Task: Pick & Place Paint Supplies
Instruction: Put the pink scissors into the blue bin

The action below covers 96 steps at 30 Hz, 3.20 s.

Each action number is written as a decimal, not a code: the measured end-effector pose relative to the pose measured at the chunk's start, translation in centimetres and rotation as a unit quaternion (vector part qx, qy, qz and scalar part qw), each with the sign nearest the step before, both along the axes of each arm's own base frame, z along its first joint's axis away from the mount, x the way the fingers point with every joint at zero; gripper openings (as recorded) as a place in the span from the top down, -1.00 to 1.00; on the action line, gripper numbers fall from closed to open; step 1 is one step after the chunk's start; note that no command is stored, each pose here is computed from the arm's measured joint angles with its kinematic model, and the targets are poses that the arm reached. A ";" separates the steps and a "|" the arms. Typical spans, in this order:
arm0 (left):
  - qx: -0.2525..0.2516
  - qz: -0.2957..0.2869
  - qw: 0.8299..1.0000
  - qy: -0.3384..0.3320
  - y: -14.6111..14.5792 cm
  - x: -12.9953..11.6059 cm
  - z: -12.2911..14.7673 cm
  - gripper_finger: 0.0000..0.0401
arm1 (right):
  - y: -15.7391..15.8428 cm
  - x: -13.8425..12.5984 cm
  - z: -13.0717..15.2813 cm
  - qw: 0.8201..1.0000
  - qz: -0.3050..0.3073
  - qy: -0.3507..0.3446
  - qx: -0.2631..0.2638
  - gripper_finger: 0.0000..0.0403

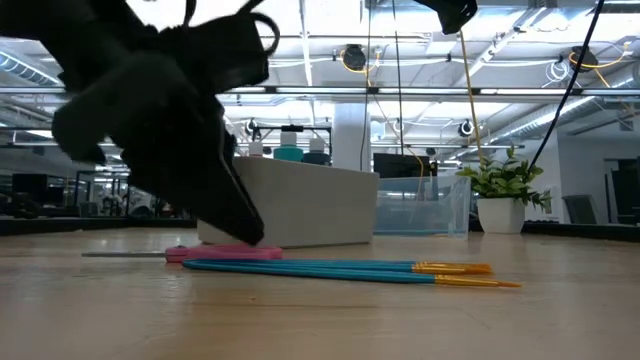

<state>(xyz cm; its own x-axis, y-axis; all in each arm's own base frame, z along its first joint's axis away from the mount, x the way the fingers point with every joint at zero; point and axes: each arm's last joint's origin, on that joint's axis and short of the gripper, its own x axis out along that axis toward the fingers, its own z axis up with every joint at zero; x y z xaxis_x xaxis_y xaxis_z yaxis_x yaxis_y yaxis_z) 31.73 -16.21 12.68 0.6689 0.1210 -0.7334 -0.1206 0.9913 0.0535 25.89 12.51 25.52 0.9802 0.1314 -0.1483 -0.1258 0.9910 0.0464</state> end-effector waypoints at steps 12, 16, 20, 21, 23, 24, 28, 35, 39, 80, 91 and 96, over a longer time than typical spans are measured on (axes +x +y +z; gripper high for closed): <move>-0.033 -0.027 0.995 0.087 -0.4 -1.3 -0.8 0.07 | 0.0 0.0 0.0 1.000 0.000 0.000 0.000 -0.38; -0.048 -0.039 0.992 0.106 -1.1 -2.0 -0.7 0.07 | 0.0 0.0 0.0 1.000 0.000 0.000 0.000 -0.38; -0.061 -0.051 0.990 0.117 -1.8 -2.6 -0.4 0.07 | 0.0 0.0 0.0 1.000 0.000 0.000 0.000 -0.38; -0.066 -0.050 0.990 0.116 -1.9 -2.7 -0.3 0.07 | 0.0 0.0 0.0 1.000 0.000 0.000 0.000 -0.38; -0.074 -0.054 0.988 0.122 -2.1 -3.1 0.1 0.07 | 0.0 0.0 0.0 1.000 0.000 0.000 0.000 -0.38; -0.077 -0.052 0.988 0.122 -2.2 -3.2 0.2 0.07 | 0.0 0.0 0.0 1.000 0.000 0.000 0.000 -0.38; -0.073 -0.056 0.987 0.131 -2.2 -3.9 0.9 0.07 | 0.0 0.0 0.0 1.000 0.000 0.000 0.000 -0.38; -0.070 -0.047 0.987 0.134 -2.1 -4.3 1.4 0.07 | 0.0 0.0 0.0 1.000 0.000 0.000 0.000 -0.38; -0.069 -0.046 0.988 0.130 -2.1 -4.2 1.4 0.07 | 0.0 0.0 0.0 1.000 0.000 0.000 0.000 -0.38; -0.109 -0.026 0.990 0.086 -0.4 -3.7 4.7 0.07 | 0.0 0.0 0.0 1.000 0.000 0.000 0.000 -0.38; -0.042 -0.015 0.993 0.107 0.4 -3.4 2.8 0.07 | 0.0 0.0 0.0 1.000 0.001 0.002 0.003 -0.38; -0.028 -0.020 0.989 0.143 0.4 -3.3 1.0 0.07 | 0.0 0.0 -0.1 1.000 0.001 0.004 0.002 -0.38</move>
<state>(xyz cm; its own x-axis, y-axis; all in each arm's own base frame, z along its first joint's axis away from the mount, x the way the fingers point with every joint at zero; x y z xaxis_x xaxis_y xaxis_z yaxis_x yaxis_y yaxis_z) 28.47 -15.83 13.72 0.4369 0.0529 -0.8980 -0.0697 0.9973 0.0248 25.89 12.50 25.44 0.9789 0.1332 -0.1552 -0.1265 0.9906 0.0519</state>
